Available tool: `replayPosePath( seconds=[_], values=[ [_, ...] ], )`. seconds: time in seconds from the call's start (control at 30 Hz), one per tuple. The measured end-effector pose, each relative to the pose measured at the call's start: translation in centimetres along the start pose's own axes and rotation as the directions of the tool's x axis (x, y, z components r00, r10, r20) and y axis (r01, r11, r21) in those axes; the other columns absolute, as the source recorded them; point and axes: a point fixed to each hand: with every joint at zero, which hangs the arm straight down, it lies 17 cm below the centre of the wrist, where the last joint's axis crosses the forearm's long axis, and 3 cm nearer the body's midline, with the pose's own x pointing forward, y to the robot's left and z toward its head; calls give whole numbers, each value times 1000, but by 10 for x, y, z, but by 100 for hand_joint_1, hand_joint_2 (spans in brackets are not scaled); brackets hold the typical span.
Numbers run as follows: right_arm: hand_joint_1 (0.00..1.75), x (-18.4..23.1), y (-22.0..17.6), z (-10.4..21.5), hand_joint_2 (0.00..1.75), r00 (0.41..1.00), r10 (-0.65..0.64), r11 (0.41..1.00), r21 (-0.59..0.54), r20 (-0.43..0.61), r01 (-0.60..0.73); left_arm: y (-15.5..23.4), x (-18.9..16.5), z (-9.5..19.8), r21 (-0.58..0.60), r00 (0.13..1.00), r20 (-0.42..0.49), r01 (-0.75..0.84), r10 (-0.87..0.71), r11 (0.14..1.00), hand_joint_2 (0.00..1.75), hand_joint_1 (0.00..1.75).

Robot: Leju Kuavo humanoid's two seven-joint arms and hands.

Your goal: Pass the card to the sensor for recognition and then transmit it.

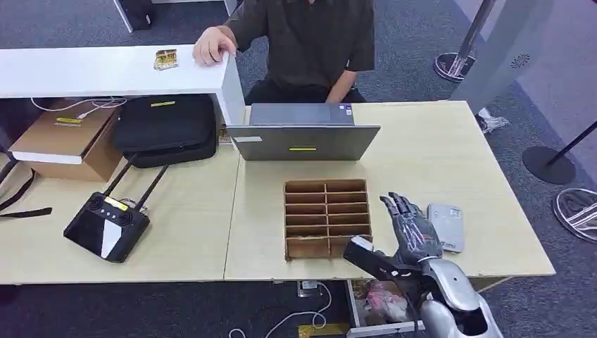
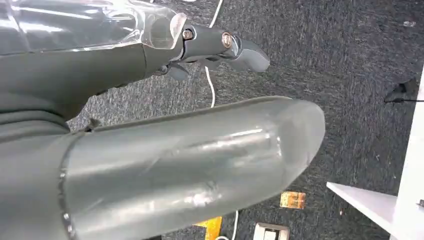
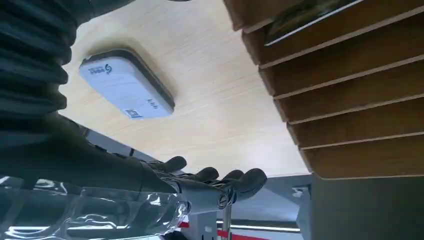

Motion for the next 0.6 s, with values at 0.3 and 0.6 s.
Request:
replayPosePath(
  seconds=[0.3, 0.6],
  values=[
    [0, 23, 14, -5, 175, 999, -31, 999, 22, -15, 32, -3, 1, -1, -13, 1000, 1, 4, -4, 1000, 0, 0],
    [0, 15, 26, 7, 175, 998, -28, 999, 38, -52, 30, -3, 1, 0, -14, 1000, 0, 5, -5, 1000, 0, 0]
  ],
)
